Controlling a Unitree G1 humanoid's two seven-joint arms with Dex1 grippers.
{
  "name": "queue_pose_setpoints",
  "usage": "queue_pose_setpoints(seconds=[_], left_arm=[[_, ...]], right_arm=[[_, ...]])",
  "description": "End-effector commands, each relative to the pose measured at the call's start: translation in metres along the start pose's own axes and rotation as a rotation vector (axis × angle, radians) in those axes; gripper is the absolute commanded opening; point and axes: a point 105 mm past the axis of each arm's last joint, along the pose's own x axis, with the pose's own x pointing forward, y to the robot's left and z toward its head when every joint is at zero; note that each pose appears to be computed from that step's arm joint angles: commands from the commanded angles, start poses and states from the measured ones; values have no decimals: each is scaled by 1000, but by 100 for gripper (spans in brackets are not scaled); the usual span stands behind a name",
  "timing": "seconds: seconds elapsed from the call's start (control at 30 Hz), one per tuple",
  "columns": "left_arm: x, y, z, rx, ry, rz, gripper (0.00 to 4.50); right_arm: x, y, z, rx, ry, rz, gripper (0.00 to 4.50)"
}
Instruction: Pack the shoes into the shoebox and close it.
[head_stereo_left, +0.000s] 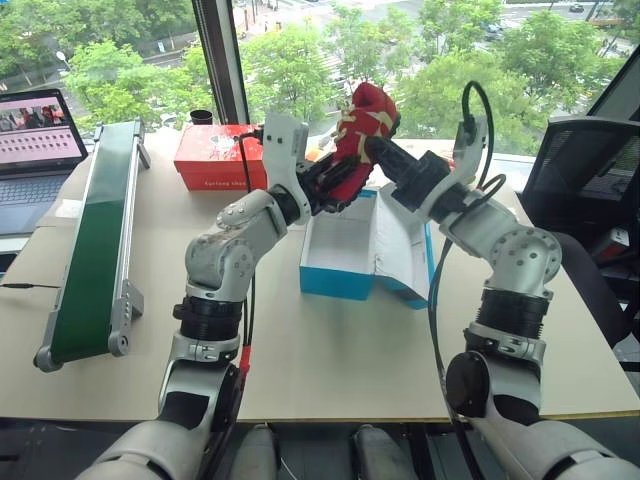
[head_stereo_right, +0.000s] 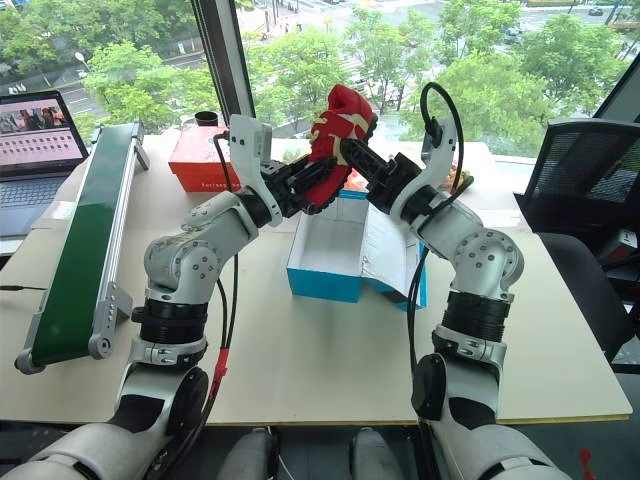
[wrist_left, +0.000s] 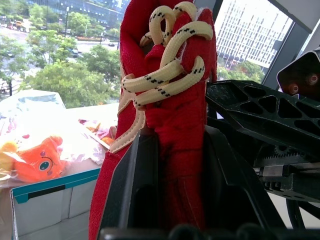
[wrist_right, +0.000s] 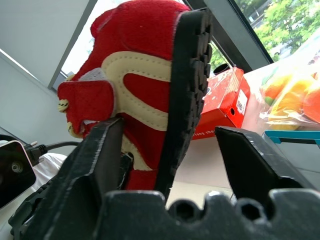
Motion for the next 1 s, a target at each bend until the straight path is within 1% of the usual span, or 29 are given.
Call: queue_pose_setpoints(seconds=[0.03,0.07,0.1,0.17,0.23,0.27,0.33,0.4,0.47,0.5,0.57,0.6,0.7,0.8,1.0], left_arm=[[0,-30,22,6,-74,-121,138],[-2,-27,23,-4,-83,-118,168],[-7,-24,25,-7,-88,-116,186],[-19,-13,28,20,-78,-96,272],[-31,2,28,81,-37,-52,333],[-38,10,28,119,-9,-31,375],[-59,28,27,224,62,8,441],[-82,46,26,352,153,39,441],[-97,54,23,434,224,47,441],[-102,55,21,465,253,41,441],[-113,50,13,546,329,-9,441],[-116,47,11,566,345,-29,441],[-115,37,9,544,330,-50,441],[-113,32,4,534,327,-58,441],[-112,31,4,511,308,-46,441]], right_arm=[[7,16,14,-52,-41,37,20],[8,14,15,-60,-46,26,20],[10,12,16,-104,-39,-6,20],[15,12,15,-158,-13,-37,20],[20,16,13,-189,6,-50,20],[22,16,12,-215,19,-71,20],[27,12,10,-286,49,-164,20],[30,1,2,-392,111,-281,20],[32,-5,-9,-404,161,-316,20],[33,-10,-14,-410,181,-337,20],[32,-29,-27,-411,243,-429,20],[31,-36,-31,-410,257,-461,20],[27,-55,-45,-412,314,-530,20],[17,-75,-58,-493,402,-596,20],[2,-103,-59,-587,458,-706,20]])
